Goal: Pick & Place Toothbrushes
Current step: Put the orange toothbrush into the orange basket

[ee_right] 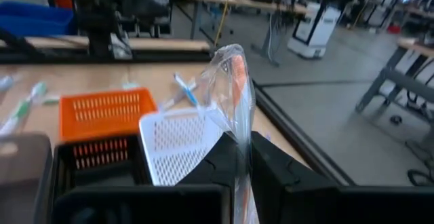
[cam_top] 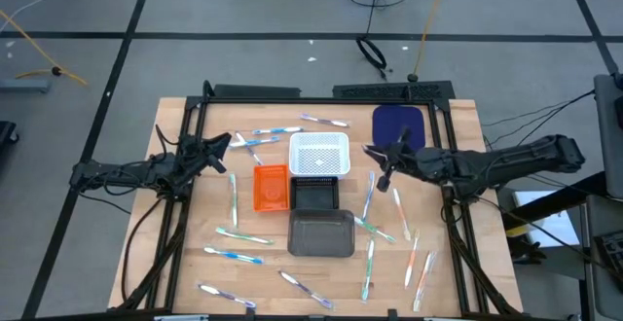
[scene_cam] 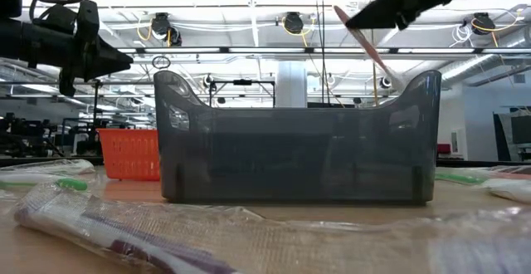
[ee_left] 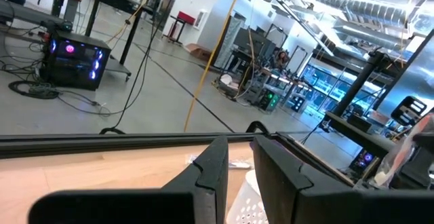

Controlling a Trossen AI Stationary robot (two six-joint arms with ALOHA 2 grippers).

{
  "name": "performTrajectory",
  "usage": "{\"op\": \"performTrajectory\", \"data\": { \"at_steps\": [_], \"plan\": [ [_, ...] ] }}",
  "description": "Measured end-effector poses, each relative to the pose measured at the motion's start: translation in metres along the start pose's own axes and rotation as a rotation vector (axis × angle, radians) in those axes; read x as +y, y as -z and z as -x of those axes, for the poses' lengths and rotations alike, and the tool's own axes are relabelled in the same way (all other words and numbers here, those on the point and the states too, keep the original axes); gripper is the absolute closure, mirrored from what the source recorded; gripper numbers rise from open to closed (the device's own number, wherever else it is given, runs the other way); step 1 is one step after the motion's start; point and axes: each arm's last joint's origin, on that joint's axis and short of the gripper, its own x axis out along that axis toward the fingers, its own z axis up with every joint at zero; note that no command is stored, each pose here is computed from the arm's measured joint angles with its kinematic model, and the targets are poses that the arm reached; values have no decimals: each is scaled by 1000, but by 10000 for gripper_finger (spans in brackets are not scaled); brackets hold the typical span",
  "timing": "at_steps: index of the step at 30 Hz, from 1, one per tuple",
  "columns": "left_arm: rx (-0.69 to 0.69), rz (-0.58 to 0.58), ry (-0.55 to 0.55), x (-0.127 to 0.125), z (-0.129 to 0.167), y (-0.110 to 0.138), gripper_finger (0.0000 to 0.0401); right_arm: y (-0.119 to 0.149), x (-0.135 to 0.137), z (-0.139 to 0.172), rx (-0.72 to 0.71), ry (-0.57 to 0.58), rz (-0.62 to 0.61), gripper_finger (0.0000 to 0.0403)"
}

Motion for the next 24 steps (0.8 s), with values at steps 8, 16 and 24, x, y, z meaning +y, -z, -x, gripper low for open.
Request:
{"op": "performTrajectory", "data": {
  "at_steps": [8,16,24],
  "plan": [
    [0,11,0,0,0,0,329,-7,9,-18,-114,13,26,389],
    [0,28,0,0,0,0,329,-4,5,-44,-169,-37,8,389],
    [-1,27,-2,0,0,0,329,-1,-11,-70,-195,-62,-35,389]
  ]
}}
